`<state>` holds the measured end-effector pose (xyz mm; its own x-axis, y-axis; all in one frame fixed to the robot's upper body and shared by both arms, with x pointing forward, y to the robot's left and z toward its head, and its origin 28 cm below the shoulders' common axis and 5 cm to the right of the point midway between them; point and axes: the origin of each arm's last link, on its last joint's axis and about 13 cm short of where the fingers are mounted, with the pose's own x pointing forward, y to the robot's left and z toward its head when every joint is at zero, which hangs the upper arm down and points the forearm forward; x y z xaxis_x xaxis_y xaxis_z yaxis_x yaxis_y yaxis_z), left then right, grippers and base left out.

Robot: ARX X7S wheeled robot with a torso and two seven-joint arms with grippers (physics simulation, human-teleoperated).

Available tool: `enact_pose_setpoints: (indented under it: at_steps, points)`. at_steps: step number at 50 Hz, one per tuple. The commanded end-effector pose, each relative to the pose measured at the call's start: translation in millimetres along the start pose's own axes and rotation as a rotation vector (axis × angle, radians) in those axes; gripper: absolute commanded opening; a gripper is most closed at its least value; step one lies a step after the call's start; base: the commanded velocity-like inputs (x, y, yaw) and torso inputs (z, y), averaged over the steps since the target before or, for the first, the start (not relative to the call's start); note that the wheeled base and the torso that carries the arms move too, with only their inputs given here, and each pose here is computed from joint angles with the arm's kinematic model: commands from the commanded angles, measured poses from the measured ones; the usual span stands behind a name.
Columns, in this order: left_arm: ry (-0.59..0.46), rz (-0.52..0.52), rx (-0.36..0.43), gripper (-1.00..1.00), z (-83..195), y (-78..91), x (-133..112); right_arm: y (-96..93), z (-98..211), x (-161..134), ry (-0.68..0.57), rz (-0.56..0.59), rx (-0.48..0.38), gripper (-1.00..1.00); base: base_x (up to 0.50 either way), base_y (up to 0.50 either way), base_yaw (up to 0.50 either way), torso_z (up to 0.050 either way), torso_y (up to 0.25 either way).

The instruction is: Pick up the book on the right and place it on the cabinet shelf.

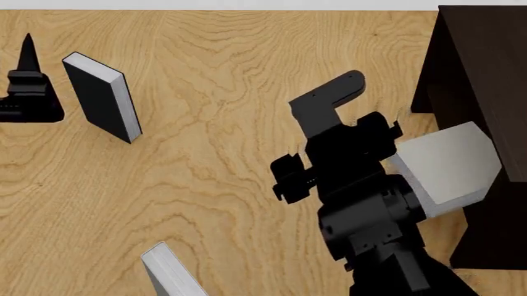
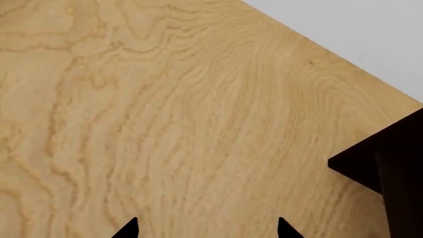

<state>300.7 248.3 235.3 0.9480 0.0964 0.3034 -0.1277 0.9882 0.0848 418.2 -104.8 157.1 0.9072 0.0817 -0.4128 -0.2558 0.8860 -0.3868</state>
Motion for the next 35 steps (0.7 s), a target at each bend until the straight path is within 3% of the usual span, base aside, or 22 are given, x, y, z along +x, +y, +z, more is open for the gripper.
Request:
enact_pose_setpoints:
  at_steps: [1, 23, 35]
  points:
    - [0.001, 0.003, 0.003, 1.0, -1, 0.9, -1, 4.4, -8, 2, 0.022, 0.015, 0.014, 1.0, 0.0, 0.0, 0.0, 0.0, 0.0]
    - [0.003, 0.011, 0.013, 1.0, -4, 1.8, -1, 6.9, -20, 3, 0.052, 0.043, 0.082, 1.0, 0.0, 0.0, 0.0, 0.0, 0.0]
    - [0.003, 0.008, 0.013, 1.0, -5, 0.8, -2, 8.4, -25, 3, 0.061, 0.032, 0.071, 1.0, 0.0, 0.0, 0.0, 0.0, 0.0]
